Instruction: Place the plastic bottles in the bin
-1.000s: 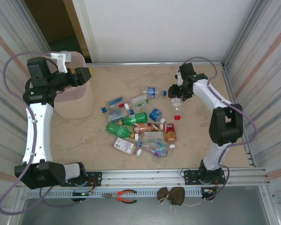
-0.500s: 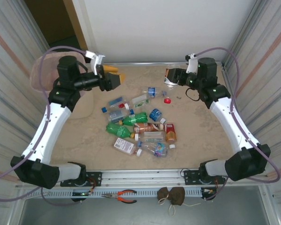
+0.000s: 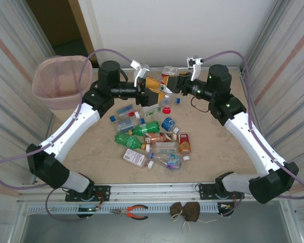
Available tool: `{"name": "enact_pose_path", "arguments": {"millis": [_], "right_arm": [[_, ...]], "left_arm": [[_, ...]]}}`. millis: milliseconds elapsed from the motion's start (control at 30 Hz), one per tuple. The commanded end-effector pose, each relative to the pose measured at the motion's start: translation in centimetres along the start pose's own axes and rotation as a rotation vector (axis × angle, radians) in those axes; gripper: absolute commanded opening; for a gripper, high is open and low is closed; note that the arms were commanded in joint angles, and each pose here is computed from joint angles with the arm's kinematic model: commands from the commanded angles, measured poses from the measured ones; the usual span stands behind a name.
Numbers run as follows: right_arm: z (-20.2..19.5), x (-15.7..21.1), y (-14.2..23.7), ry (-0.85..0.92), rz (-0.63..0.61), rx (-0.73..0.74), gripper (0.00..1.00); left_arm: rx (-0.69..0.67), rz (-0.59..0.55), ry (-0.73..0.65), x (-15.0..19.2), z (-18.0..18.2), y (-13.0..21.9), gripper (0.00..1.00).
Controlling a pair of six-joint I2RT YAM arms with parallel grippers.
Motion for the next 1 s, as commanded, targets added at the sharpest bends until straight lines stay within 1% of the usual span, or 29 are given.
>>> {"name": "enact_pose_path", "arguments": {"millis": [0,67,133,300,533,633,700,767,900,967], "right_arm": [[3.5,-2.6,1.5,0.034,-0.078,-0.082,0.53],[3.9,-2.7,1.7,0.036,-0.083,-0.085,0.53],[4.2,-2.8,1.8,0.041,-0.09,-0.088,0.54],[4.6,-2.9,2.2,0.045,-0.102,-0.086,0.54],[4.5,-3.1,2.4,0.052,-0.116,-0.064,0.54],[4.4,-3.1,2.3,0.053,-0.113,-0.061,0.55],[4.3,-3.1,2.3,0.051,-0.113,-0.056,0.57],[4.3,-3.2,2.4,0.052,-0.117,-0.048,0.61],[3.9,-3.5,3.1,0.071,-0.128,0.004,0.77],[3.6,-3.7,3.9,0.086,-0.138,0.046,0.8]], "left_arm": [[0.065,-0.025,-0.071,-1.7,-1.6,-0.8,0.83],[0.092,-0.02,-0.063,-1.6,-1.8,-1.5,0.82],[0.119,-0.011,-0.041,-1.4,-1.8,-2.0,0.8],[0.14,-0.001,-0.014,-1.1,-1.4,-2.7,0.77],[0.206,-0.009,-0.048,-0.9,-2.5,-2.7,0.62],[0.206,-0.018,-0.064,-1.1,-2.7,-2.5,0.57],[0.2,-0.019,-0.07,-1.1,-2.8,-2.4,0.56],[0.183,-0.021,-0.078,-1.3,-2.7,-2.2,0.55],[0.134,-0.029,-0.088,-1.7,-2.3,-1.5,0.55],[0.092,-0.037,-0.085,-2.0,-1.8,-0.9,0.55]]}}
Point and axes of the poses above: each hand's point on the last joint's axis, 136 mm out from that joint toward the fingers, its own y axis back along the fingers, its own z axis along the line the jaws close on, x = y × z, the point moved 1 cm from there along y, back along the fingers, and after that the axes turned 2 degrees about y, right-handed, at the moved point
